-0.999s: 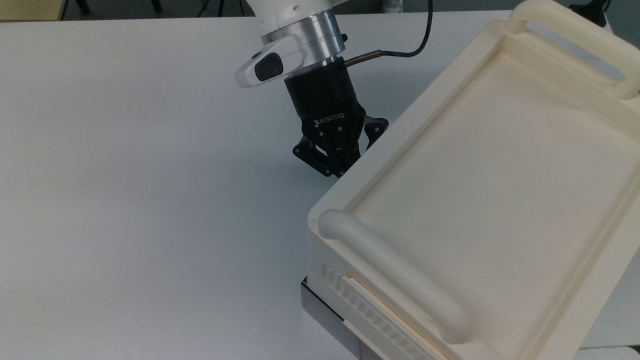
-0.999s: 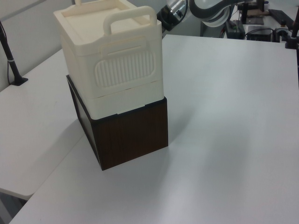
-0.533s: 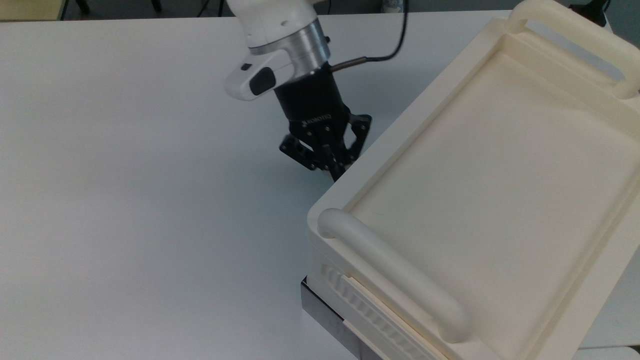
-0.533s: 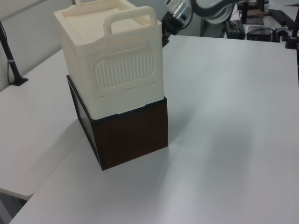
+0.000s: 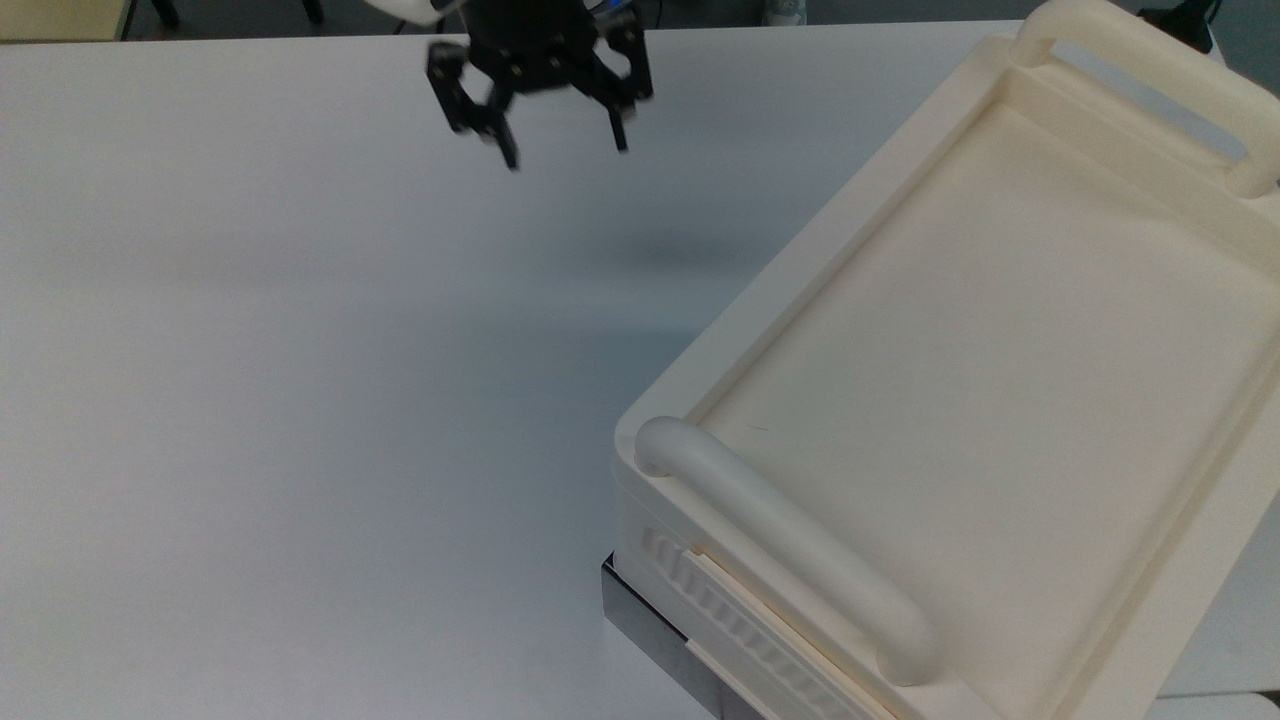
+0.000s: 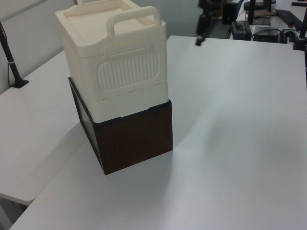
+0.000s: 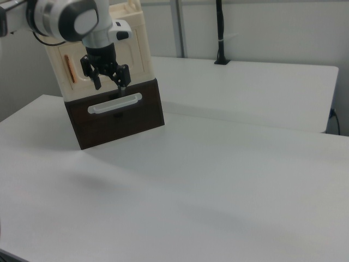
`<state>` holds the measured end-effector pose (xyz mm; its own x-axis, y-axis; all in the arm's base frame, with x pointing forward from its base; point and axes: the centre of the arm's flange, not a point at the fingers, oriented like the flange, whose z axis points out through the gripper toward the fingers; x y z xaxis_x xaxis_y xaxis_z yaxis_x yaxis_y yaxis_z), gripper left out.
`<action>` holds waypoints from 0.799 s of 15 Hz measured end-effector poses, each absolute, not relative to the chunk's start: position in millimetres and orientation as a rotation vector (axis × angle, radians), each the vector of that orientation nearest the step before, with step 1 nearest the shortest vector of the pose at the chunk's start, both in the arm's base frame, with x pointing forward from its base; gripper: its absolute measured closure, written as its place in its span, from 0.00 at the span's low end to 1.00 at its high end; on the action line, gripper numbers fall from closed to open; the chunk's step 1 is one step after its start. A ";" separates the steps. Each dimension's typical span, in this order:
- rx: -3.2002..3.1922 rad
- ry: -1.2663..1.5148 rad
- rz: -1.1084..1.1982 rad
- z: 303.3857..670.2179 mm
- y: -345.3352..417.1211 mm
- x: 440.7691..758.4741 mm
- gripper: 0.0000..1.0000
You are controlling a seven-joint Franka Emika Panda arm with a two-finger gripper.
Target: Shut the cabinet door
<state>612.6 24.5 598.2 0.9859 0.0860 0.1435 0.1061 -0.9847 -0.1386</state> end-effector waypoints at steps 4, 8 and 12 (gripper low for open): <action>-3.066 -0.070 -0.089 626.2 -20.5 574.6 0.00; -3.125 -0.052 -0.089 650.4 -35.6 541.5 0.00; -3.123 -0.018 -0.096 655.1 -48.8 527.6 0.00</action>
